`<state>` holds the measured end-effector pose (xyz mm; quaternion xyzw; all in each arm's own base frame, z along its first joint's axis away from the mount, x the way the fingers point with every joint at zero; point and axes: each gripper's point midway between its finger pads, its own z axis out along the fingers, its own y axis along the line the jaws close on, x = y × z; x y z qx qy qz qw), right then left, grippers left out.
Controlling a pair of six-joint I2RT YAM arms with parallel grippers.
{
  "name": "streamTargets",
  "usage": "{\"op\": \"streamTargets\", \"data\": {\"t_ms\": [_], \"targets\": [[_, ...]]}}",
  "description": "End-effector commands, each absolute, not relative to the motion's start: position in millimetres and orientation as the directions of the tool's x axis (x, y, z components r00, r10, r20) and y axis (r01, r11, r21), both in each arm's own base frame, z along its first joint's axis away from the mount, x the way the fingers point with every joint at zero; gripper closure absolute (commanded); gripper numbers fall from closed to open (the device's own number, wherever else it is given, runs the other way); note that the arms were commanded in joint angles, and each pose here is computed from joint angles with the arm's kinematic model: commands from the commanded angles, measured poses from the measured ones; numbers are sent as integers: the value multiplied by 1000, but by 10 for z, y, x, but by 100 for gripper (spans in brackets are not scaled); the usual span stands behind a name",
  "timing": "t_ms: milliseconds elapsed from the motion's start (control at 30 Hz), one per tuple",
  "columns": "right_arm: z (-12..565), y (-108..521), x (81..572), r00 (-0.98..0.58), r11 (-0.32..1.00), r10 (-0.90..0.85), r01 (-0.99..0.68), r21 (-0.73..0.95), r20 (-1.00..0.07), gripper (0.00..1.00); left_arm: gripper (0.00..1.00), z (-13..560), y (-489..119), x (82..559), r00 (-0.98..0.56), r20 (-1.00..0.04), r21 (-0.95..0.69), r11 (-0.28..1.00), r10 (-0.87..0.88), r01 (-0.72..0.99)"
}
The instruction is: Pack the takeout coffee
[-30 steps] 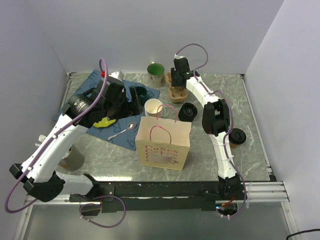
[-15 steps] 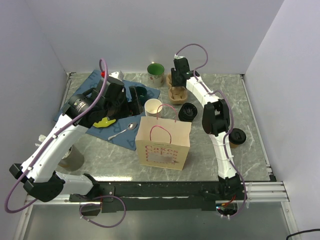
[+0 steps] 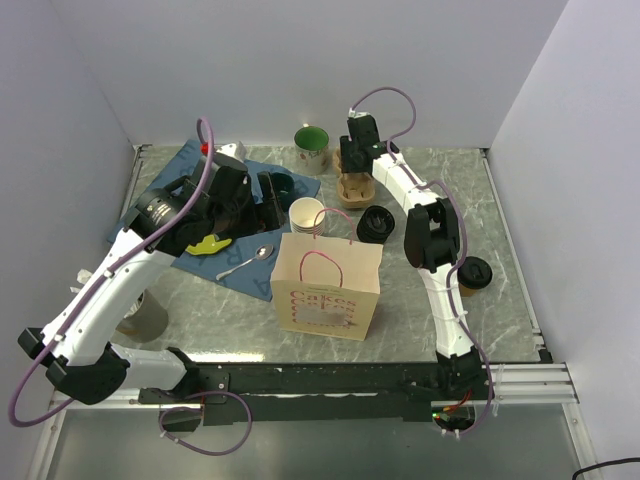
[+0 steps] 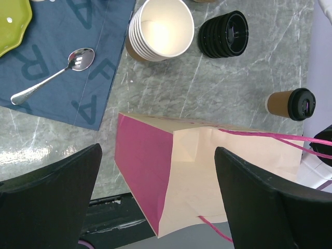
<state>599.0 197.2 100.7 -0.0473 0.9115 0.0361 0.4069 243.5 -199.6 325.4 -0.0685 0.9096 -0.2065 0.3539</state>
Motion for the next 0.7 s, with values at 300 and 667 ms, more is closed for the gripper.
{"op": "streamTargets", "data": {"t_ms": [300, 667], "targets": [[1080, 1953, 5926, -667, 995, -19, -85, 51, -745, 51, 3, 3365, -1987, 2428, -710, -632, -462, 886, -309, 26], [1349, 1956, 6003, -619, 995, -25, -93, 42, -785, 58, 3, 3370, -1962, 2415, -709, -638, -453, 891, -301, 30]]}}
